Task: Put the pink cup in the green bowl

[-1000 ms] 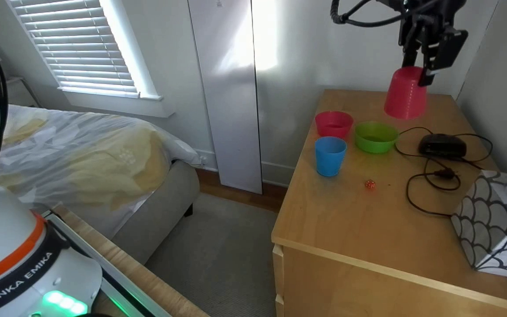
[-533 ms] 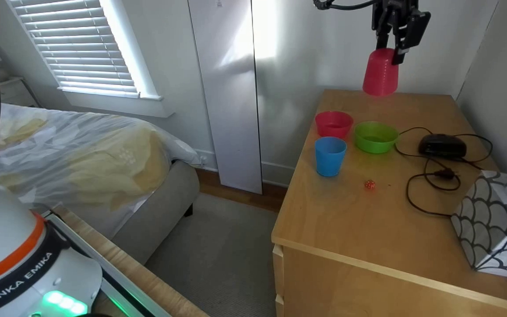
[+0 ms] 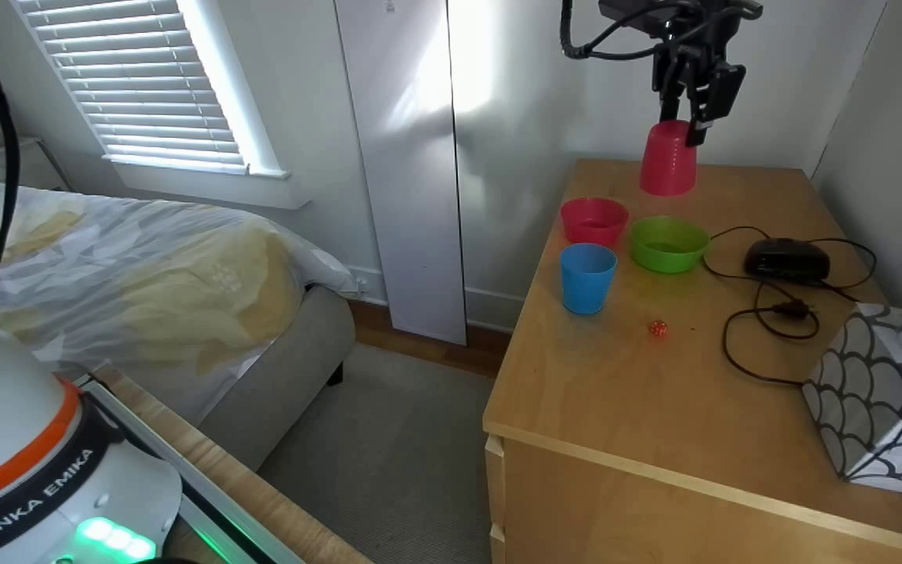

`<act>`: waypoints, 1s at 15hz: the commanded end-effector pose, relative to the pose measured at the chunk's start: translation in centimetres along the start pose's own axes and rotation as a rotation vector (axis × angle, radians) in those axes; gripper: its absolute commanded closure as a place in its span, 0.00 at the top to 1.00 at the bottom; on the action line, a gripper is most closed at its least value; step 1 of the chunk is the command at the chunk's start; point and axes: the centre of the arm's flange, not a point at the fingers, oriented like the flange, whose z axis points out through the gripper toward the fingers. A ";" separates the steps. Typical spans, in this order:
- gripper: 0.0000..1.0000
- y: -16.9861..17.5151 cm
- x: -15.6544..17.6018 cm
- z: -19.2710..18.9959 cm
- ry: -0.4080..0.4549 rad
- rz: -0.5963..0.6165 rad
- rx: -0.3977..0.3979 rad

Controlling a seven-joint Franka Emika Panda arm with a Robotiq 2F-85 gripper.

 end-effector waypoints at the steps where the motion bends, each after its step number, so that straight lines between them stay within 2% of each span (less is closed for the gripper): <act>1: 0.39 -1.2 2.7 2.3 -0.026 0.006 -0.034; 15: 0.39 -1.8 5.2 8.4 -0.058 0.069 -0.064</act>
